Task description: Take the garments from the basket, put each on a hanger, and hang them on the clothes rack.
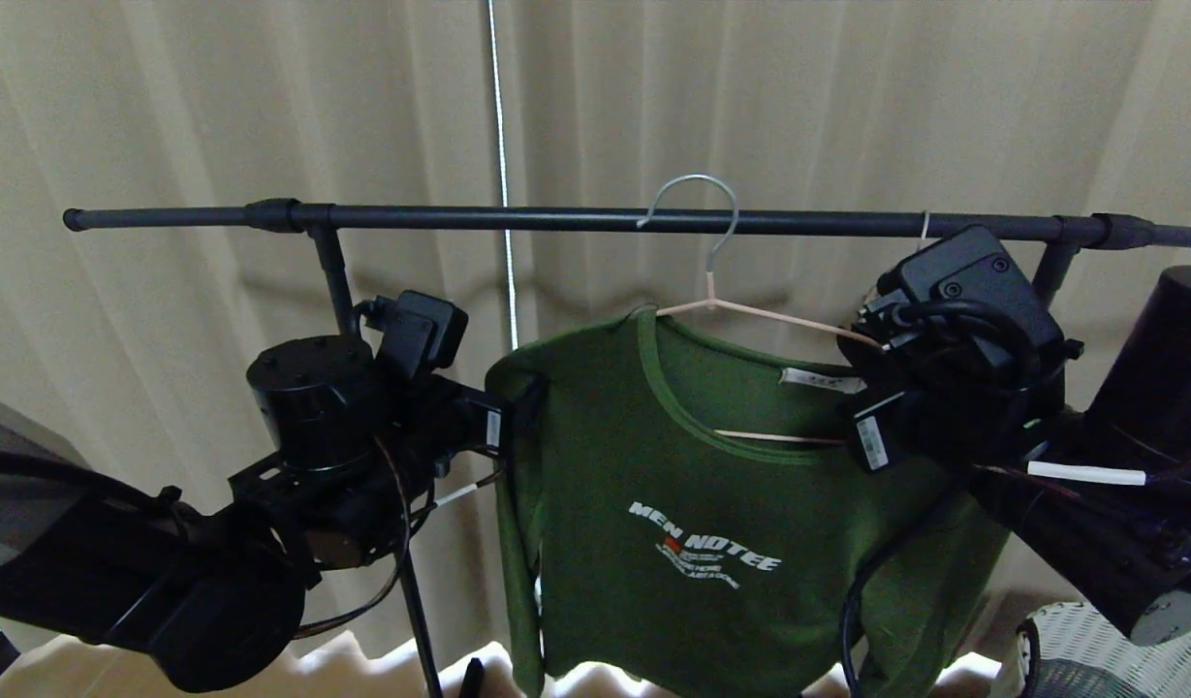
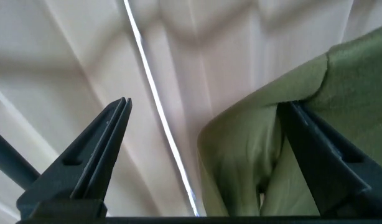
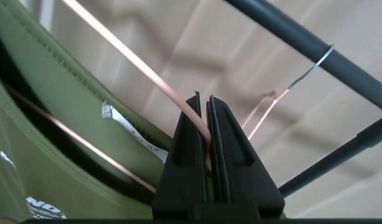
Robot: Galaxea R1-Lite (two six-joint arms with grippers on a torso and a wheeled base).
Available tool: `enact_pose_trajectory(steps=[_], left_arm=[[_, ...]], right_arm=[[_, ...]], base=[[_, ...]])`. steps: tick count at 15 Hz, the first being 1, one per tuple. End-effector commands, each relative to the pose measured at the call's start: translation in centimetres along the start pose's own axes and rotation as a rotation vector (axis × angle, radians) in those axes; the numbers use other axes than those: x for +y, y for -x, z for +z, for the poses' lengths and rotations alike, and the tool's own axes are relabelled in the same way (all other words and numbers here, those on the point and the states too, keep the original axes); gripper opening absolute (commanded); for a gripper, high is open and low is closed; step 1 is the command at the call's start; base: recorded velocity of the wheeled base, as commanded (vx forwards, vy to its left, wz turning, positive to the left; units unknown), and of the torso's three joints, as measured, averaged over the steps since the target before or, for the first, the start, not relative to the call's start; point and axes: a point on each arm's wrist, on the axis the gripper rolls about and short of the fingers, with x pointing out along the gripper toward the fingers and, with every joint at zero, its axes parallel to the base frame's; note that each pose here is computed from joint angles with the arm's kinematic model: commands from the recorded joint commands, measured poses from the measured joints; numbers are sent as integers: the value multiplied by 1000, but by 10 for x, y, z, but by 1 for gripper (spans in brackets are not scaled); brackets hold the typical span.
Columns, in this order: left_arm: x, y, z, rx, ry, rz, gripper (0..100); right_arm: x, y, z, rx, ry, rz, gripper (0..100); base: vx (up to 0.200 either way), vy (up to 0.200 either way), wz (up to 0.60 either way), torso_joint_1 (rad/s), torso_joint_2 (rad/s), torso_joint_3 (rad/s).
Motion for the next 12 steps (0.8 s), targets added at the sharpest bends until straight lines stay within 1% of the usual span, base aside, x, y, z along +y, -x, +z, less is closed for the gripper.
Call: enact_pose_trajectory(steps=[1, 3, 5, 7, 8, 9, 10, 11, 12], left_arm=[[0, 0, 0, 0, 0, -2, 100], [-1, 0, -1, -1, -2, -3, 100], [-3, 4, -2, -1, -4, -23, 100], [-4, 5, -1, -26, 1, -25, 100], [-3, 6, -2, -29, 2, -25, 100], [-3, 9, -3, -34, 2, -29, 100], [-4, 11, -5, -31, 1, -48, 100], [-2, 21, -3, -40, 0, -98, 100], [-1, 26, -1, -45, 0, -128, 100]], right_arm=[[2, 0, -2, 7, 8, 6, 0], [2, -1, 0, 4, 5, 2, 0], [-8, -14, 1, 34, 7, -53, 0], [-20, -23, 4, 65, 10, -94, 0], [-22, -24, 4, 71, 11, -101, 0], [-30, -30, 7, 88, 12, -127, 0], [-34, -33, 8, 96, 12, -139, 0], [-40, -37, 9, 112, 14, -158, 0], [-45, -43, 8, 135, 20, -177, 0]], base=[[0, 0, 0, 0, 0, 0], [0, 0, 0, 0, 0, 0], [0, 0, 0, 0, 0, 0], [0, 0, 0, 0, 0, 0], [0, 0, 0, 0, 0, 0], [0, 0, 0, 0, 0, 0], [0, 0, 0, 0, 0, 0], [0, 0, 0, 0, 0, 0], [0, 0, 0, 0, 0, 0]])
